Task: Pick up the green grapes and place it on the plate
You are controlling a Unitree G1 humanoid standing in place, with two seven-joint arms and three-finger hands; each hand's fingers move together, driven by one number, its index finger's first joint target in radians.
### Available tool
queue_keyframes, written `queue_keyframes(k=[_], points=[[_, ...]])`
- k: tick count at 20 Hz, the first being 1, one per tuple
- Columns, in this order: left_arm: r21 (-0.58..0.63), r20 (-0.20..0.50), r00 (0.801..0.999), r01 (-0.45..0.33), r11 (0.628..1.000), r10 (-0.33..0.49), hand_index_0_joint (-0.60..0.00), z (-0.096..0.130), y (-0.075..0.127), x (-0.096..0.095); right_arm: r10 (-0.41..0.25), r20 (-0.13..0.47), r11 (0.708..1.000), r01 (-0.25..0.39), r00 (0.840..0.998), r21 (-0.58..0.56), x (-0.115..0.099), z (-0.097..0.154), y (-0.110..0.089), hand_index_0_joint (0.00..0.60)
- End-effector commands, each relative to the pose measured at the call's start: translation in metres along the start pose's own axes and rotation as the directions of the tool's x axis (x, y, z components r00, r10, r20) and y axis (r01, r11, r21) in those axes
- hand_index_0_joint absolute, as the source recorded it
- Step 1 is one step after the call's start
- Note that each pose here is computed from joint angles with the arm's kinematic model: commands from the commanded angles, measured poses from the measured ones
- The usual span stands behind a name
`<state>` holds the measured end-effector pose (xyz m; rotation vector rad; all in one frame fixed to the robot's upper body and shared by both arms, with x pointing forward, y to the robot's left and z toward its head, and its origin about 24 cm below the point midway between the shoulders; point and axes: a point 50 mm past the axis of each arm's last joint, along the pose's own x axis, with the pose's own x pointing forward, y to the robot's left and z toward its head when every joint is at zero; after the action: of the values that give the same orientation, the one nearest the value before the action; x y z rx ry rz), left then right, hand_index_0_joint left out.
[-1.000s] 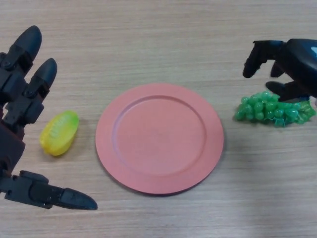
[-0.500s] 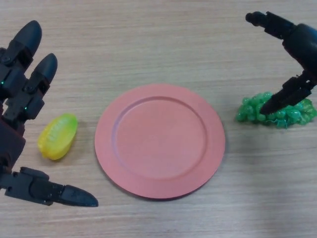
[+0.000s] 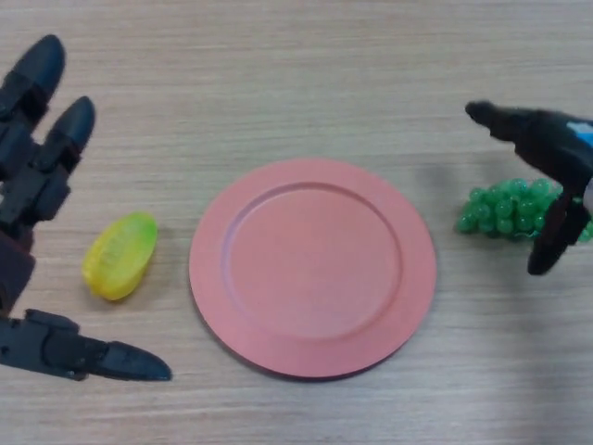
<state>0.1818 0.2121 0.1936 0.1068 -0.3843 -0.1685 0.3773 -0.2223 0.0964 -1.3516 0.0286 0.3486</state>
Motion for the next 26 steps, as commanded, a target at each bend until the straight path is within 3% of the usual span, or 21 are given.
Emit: queue_keyframes(k=[1, 11, 13, 14, 15, 16, 21, 26], points=[[0.089, 0.189, 0.982, -0.031, 0.996, 0.014, 0.0, 0.027, 0.006, -0.004, -0.248, 0.029, 0.968, 0.248, 0.968, -0.021, -0.005, -0.004, -0.06, 0.0], [0.094, 0.175, 0.983, -0.072, 0.993, 0.055, 0.0, 0.025, 0.011, -0.012, -0.123, -0.045, 0.992, 0.123, 0.991, -0.016, 0.0, -0.013, -0.032, 0.0], [0.095, 0.175, 0.983, -0.075, 0.993, 0.057, 0.0, 0.024, 0.011, -0.012, -0.119, -0.05, 0.993, 0.119, 0.992, -0.011, 0.0, -0.014, -0.03, 0.198], [0.095, 0.176, 0.983, -0.078, 0.992, 0.06, 0.0, 0.024, 0.011, -0.012, -0.123, -0.055, 0.992, 0.123, 0.991, 0.001, 0.0, -0.013, -0.03, 0.349], [0.095, 0.177, 0.982, -0.08, 0.992, 0.063, 0.0, 0.024, 0.011, -0.012, -0.127, -0.058, 0.992, 0.128, 0.99, 0.014, 0.0, -0.013, -0.029, 0.448], [0.095, 0.179, 0.981, -0.086, 0.992, 0.068, 0.0, 0.023, 0.011, -0.013, -0.142, -0.056, 0.988, 0.145, 0.988, 0.044, 0.002, -0.01, -0.028, 0.593], [0.096, 0.178, 0.982, -0.084, 0.992, 0.066, 0.0, 0.022, 0.011, -0.012, -0.164, -0.047, 0.985, 0.161, 0.985, -0.058, 0.002, -0.01, -0.025, 0.6], [0.094, 0.169, 0.984, -0.073, 0.993, 0.057, 0.0, 0.021, 0.011, -0.011, -0.253, -0.025, 0.96, 0.248, 0.967, -0.127, -0.001, -0.009, -0.047, 0.6]])
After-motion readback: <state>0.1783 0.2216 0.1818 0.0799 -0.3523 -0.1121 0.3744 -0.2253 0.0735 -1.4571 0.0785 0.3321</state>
